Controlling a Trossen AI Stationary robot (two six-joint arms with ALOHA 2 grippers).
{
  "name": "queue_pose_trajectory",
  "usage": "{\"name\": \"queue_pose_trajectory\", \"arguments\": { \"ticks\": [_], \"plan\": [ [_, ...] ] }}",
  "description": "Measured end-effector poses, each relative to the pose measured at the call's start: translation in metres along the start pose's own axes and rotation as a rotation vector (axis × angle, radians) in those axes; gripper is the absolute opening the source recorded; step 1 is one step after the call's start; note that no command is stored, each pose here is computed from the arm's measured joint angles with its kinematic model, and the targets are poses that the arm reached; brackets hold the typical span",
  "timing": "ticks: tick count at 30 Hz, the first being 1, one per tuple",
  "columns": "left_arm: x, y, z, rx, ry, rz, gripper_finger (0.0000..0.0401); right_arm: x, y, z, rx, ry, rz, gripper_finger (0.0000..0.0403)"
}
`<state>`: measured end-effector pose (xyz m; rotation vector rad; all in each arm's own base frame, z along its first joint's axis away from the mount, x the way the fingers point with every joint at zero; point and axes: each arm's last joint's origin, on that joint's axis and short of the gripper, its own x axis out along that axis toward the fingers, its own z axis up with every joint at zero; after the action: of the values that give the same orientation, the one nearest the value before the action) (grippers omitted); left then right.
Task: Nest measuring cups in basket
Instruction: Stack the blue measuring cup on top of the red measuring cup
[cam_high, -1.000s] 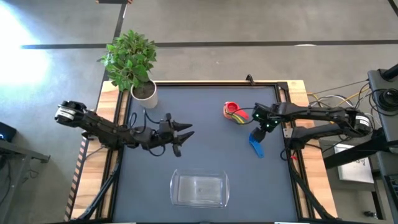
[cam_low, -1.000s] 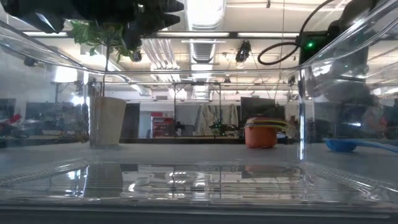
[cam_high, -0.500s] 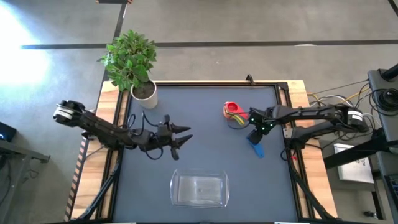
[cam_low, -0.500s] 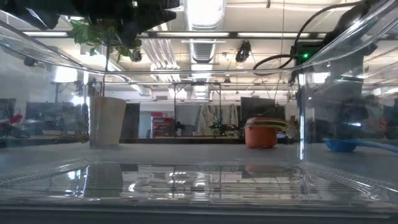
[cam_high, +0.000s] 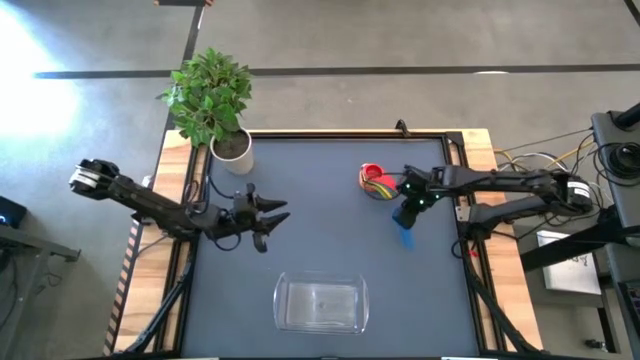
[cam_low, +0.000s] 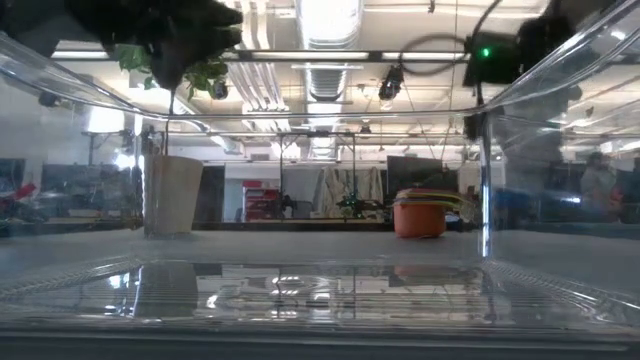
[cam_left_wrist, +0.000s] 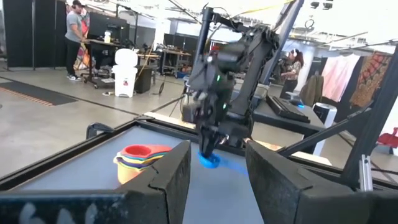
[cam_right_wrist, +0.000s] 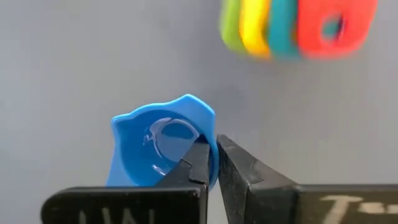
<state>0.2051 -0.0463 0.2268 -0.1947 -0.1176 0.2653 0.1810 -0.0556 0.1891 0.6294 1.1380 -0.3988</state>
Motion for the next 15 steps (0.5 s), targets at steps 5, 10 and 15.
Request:
{"name": "queue_pose_trajectory", "arguments": {
  "ticks": [5, 10, 15],
  "plan": [
    [-0.007, 0.005, -0.003, 0.011, 0.002, -0.002, 0.0137, -0.027, 0.006, 0.031, -0.096, -0.141, -0.031, 0.0009],
    [-0.006, 0.004, -0.003, 0.012, 0.003, -0.003, 0.0137, -0.047, -0.004, 0.074, -0.174, -0.223, -0.074, 0.0009],
    [-0.005, 0.004, -0.004, 0.016, 0.009, -0.003, 0.0137, -0.046, -0.025, 0.114, -0.232, -0.177, -0.057, 0.0009]
  ]
}}
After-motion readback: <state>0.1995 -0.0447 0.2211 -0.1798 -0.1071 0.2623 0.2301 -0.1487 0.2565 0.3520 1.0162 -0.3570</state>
